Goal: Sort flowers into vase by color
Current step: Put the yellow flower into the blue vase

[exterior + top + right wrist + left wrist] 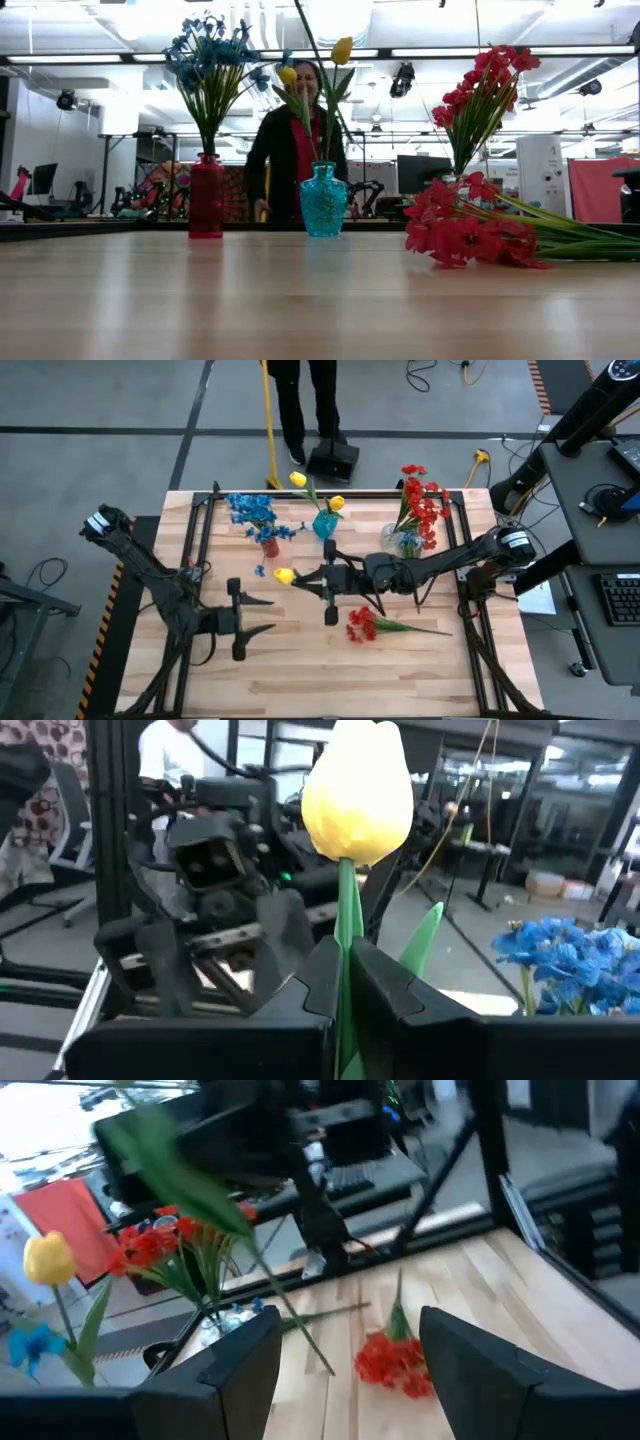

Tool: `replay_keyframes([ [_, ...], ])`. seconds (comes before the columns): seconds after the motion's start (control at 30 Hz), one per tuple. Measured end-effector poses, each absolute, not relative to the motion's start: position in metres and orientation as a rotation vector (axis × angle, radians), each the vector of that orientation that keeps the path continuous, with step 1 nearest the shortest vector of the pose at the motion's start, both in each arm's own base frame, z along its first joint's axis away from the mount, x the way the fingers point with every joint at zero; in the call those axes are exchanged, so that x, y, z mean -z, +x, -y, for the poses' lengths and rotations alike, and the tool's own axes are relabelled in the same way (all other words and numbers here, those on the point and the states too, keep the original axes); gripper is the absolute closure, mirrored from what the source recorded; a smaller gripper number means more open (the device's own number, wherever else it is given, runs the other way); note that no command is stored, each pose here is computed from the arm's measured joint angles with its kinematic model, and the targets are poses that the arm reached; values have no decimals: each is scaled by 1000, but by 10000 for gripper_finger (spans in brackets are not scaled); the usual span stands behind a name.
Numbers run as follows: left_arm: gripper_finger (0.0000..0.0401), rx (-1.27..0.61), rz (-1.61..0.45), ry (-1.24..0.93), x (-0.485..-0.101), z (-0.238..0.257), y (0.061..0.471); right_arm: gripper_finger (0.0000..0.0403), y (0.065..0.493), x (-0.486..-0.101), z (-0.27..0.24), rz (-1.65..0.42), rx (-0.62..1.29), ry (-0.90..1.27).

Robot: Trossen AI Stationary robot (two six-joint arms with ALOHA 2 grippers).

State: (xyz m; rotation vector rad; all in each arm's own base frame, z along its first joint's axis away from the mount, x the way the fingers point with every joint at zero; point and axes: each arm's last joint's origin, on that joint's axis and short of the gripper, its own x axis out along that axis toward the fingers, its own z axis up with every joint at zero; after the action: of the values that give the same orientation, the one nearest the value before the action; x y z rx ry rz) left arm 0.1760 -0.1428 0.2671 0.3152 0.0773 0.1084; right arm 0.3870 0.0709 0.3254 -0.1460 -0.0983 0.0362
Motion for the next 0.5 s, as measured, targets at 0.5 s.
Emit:
replay_keyframes([
  [0.5, 182, -123, 28, 220, -244, 119, 224, 390, 357, -300, -88, 439, -140, -204],
])
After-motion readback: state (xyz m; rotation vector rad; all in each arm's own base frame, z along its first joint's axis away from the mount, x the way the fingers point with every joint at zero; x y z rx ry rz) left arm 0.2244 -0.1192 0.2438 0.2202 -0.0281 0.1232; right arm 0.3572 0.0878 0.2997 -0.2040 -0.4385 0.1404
